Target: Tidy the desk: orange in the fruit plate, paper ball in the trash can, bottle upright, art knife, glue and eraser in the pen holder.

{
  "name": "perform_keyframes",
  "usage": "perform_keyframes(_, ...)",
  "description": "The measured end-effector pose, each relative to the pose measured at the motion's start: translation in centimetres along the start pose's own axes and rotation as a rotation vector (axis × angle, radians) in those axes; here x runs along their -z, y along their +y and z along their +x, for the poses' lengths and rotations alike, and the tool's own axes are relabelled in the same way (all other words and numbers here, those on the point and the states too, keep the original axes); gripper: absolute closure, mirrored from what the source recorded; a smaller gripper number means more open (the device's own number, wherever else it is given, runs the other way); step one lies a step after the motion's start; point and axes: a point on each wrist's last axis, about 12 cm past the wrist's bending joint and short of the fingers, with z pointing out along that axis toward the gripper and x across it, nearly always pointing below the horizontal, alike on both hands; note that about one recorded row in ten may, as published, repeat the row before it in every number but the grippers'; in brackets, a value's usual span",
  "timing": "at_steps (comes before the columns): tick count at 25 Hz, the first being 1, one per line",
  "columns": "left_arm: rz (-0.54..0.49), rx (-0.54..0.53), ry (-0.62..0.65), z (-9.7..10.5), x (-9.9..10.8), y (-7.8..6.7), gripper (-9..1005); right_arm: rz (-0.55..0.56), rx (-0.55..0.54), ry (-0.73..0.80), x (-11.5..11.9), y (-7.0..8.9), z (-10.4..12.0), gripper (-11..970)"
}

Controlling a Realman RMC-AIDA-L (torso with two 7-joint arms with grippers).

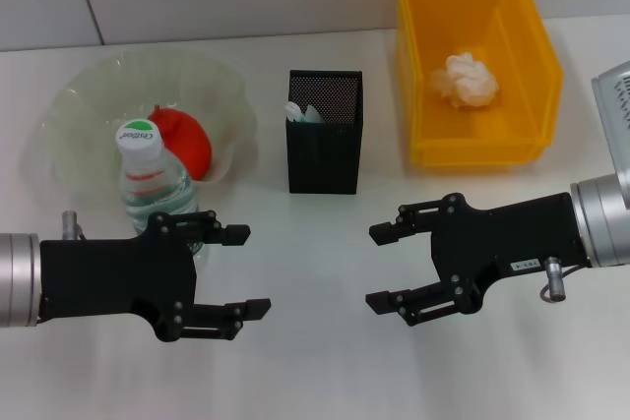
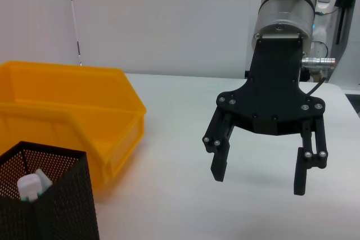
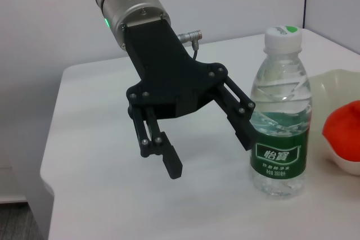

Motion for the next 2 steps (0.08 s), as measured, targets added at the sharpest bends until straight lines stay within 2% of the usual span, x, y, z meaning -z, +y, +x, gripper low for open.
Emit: perform_keyframes(2,0.0,0.0,0.001,0.0,-0.02,0.0,196,0.001,0.0,0.0,0.0,-0.01,0.0,189)
